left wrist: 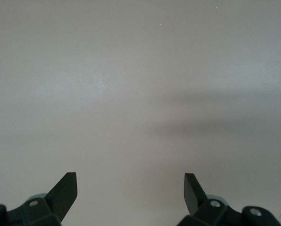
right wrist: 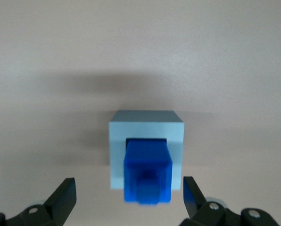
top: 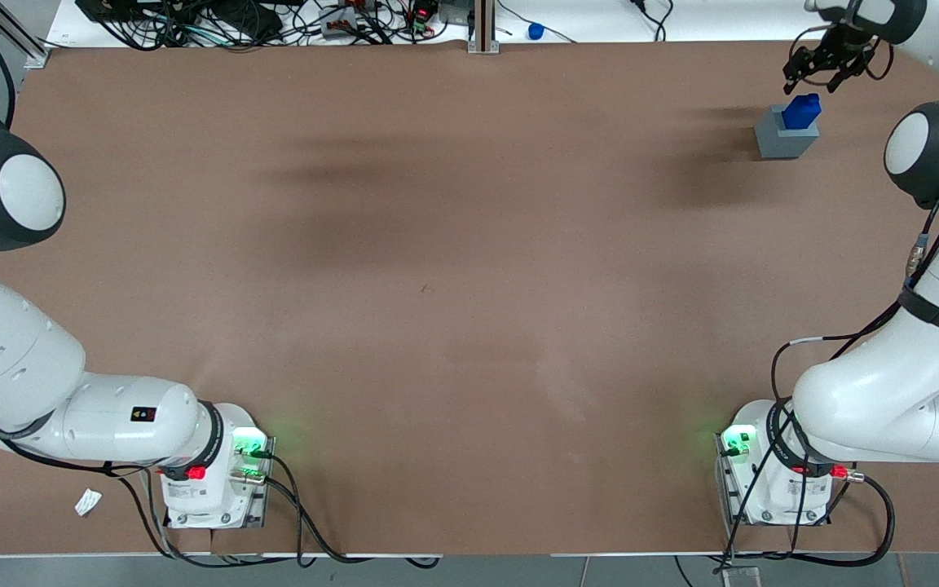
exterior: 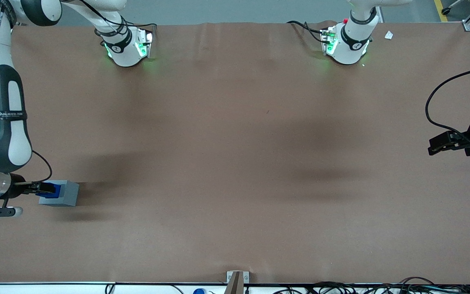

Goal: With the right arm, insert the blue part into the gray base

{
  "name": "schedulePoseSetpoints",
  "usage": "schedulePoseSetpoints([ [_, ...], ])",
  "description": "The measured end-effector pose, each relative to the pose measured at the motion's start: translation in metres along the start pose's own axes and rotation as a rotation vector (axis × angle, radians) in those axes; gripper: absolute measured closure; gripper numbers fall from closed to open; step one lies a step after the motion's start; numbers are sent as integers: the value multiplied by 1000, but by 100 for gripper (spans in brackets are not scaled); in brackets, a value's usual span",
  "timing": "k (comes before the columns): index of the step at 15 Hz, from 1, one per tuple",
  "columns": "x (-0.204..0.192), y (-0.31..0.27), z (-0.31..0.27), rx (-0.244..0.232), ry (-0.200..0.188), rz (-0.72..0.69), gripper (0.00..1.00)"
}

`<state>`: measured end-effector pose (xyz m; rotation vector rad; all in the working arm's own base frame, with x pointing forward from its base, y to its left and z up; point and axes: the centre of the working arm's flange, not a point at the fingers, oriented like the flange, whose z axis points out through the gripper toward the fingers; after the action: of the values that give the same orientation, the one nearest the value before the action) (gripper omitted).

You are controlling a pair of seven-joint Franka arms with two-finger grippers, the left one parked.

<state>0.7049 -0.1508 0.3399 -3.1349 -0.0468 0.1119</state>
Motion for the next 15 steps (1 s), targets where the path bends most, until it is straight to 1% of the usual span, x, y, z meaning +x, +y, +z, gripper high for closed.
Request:
schedulePoseSetpoints([
  [1, -1, -4, -20, 2, 4, -6, 0],
  [3, -6, -18, -62, 5, 25, -22, 0],
  [7, -33, -46, -129, 49, 6, -27, 0],
  [10, -55, -71, -170, 59, -20, 19, 0],
  [12, -70, -86, -197, 60, -21, 42, 0],
  [15, -93, -104, -230, 64, -32, 60, 0],
])
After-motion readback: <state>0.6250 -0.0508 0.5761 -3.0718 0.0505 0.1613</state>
